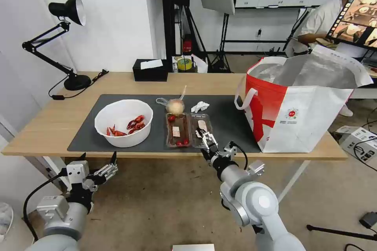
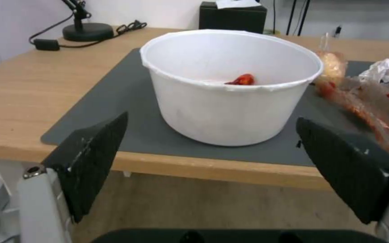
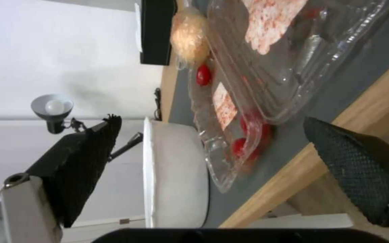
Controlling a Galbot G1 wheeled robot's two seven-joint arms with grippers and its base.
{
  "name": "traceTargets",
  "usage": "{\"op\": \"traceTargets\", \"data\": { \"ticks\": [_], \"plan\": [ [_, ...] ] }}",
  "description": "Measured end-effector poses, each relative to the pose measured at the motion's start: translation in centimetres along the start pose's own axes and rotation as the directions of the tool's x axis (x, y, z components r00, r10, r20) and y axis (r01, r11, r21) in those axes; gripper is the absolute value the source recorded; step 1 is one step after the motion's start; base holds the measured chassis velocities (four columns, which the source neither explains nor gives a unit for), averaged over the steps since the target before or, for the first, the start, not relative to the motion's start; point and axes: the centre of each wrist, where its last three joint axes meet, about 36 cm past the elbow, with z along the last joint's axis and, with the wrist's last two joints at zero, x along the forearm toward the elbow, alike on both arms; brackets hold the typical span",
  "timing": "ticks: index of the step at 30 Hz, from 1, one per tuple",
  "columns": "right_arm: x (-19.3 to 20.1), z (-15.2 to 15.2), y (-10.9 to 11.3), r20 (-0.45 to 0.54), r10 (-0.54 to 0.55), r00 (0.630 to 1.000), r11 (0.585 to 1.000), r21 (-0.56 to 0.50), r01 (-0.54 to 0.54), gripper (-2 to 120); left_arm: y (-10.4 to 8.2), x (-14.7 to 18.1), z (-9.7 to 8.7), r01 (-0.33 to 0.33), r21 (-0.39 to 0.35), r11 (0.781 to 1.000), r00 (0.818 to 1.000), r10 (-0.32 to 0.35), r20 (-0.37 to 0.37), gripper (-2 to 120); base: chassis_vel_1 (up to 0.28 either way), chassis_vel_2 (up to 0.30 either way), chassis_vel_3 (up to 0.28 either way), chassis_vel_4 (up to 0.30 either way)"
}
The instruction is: Pick up the trash from the table and place it into the takeout bag.
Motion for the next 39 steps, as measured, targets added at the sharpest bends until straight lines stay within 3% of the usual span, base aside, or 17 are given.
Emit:
{"op": "traceTargets", "data": {
  "ticks": [39],
  "plan": [
    [-2.4, 0.4, -0.2, 0.002, 0.040, 0.999, 0.998, -0.054, -0.040, 100, 0.0, 0.1, 0.0, -0.008, -0.001, 1.000, 1.000, 0.008, 0.000, 100, 0.000, 0.000, 0.000, 0.000]
  ]
}}
